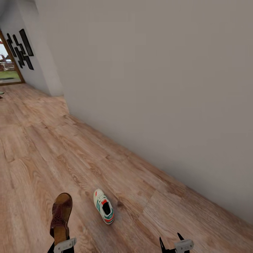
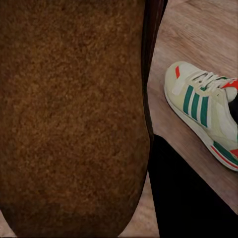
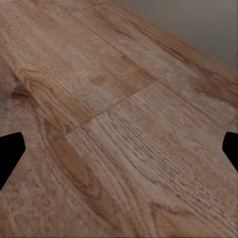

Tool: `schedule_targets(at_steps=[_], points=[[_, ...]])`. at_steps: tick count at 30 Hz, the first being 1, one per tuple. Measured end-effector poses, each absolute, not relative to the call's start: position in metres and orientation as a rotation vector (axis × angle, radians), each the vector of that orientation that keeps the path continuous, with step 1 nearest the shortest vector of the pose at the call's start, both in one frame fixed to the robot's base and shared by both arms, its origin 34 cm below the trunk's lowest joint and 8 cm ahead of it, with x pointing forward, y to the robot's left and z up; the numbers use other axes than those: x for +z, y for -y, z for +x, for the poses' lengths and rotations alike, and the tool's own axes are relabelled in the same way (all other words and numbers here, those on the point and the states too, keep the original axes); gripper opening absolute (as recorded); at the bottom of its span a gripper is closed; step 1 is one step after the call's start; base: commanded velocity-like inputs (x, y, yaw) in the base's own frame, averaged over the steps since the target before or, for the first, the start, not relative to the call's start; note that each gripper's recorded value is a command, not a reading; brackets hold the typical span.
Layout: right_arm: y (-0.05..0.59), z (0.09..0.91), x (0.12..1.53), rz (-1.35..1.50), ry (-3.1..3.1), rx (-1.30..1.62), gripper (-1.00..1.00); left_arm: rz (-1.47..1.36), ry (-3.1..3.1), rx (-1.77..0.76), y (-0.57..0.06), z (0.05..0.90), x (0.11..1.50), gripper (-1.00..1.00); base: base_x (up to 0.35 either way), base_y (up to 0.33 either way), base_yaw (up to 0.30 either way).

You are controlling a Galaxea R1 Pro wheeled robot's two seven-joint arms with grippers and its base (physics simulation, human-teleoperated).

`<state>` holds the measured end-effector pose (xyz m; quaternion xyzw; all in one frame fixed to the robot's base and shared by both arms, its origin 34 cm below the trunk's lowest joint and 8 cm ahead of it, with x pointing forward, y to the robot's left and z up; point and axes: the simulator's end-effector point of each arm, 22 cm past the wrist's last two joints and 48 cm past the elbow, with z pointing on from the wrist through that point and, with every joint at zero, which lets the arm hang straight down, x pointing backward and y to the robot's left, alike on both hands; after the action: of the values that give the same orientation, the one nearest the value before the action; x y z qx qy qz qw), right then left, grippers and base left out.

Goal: Pick up the two gym shoes and the two sandals from the corridor floor and place them onto the hallstand (shoe rack) in the corridor, making sure they are on the rack and not on the floor. Arrange them so the two gym shoes are next to each other and the two sandals are next to each other.

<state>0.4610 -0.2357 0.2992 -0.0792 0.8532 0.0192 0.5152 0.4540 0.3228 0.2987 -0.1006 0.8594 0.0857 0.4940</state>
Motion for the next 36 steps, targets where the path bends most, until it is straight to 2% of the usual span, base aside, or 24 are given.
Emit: schedule_targets(at_steps=[9, 36], points=[[0.2358, 0.461, 0.2993, -0.19, -2.05, 0.046, 1.0, -0.244, -2.085, 0.208, -0.3228, 0.4537, 0.2985, -1.0, -0.004, -0.003, 0.226], [0.2364, 0.4616, 0.2999, -0.192, -2.047, 0.046, 1.0, -0.244, -2.084, 0.208, -0.3228, 0.454, 0.2988, -1.0, 0.0, 0.0, 0.011]])
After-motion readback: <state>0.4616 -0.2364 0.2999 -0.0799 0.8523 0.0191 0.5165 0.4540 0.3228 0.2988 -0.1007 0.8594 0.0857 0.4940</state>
